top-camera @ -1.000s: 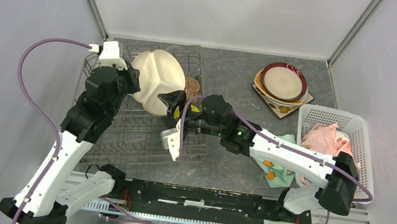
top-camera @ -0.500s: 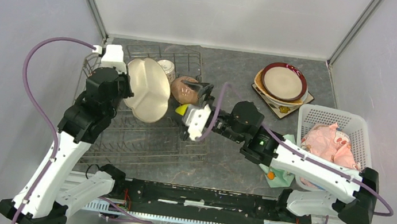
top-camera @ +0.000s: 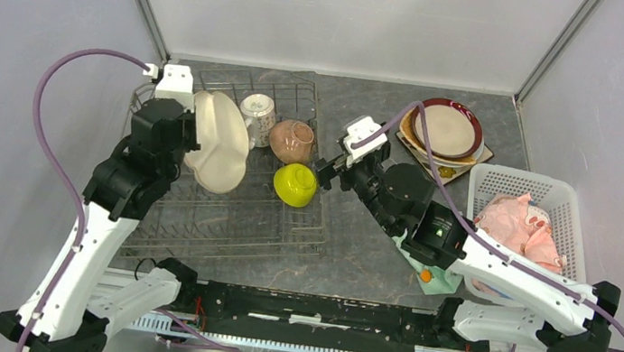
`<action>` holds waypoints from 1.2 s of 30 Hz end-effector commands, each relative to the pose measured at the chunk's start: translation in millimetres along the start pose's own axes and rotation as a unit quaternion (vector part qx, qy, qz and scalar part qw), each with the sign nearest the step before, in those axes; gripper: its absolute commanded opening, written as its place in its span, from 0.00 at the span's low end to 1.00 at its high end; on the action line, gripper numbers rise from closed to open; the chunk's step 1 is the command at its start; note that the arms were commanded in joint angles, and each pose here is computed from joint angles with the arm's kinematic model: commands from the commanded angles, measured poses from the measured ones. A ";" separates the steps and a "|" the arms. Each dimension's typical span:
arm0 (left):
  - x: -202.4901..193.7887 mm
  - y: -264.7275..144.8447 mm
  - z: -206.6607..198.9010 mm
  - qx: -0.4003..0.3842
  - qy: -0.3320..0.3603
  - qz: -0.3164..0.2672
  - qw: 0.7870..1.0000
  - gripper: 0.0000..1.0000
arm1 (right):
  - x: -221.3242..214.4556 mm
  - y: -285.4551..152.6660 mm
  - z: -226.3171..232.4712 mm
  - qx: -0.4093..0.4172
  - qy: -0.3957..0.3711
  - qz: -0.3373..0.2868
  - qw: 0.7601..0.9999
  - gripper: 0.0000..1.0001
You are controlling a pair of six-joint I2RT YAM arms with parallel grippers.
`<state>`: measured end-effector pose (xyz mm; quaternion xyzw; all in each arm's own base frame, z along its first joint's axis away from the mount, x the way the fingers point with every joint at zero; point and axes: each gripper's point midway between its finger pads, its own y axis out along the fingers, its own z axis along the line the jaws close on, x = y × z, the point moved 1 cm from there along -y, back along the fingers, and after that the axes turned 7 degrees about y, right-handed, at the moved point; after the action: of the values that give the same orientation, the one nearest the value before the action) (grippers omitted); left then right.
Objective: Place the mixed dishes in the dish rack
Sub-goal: Insert the plate into the dish rack.
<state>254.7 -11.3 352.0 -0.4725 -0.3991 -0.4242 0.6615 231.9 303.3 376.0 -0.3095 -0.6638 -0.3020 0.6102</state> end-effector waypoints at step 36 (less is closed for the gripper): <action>45.9 -11.7 29.0 0.043 0.059 -0.004 0.997 0.02 | -138.6 -56.2 -132.6 -0.245 0.146 0.159 0.945 0.98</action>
<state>260.6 0.4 343.5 -0.4354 -0.2794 -0.4138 0.7491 281.8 157.2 248.2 -0.5134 -0.4273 -0.3906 0.6335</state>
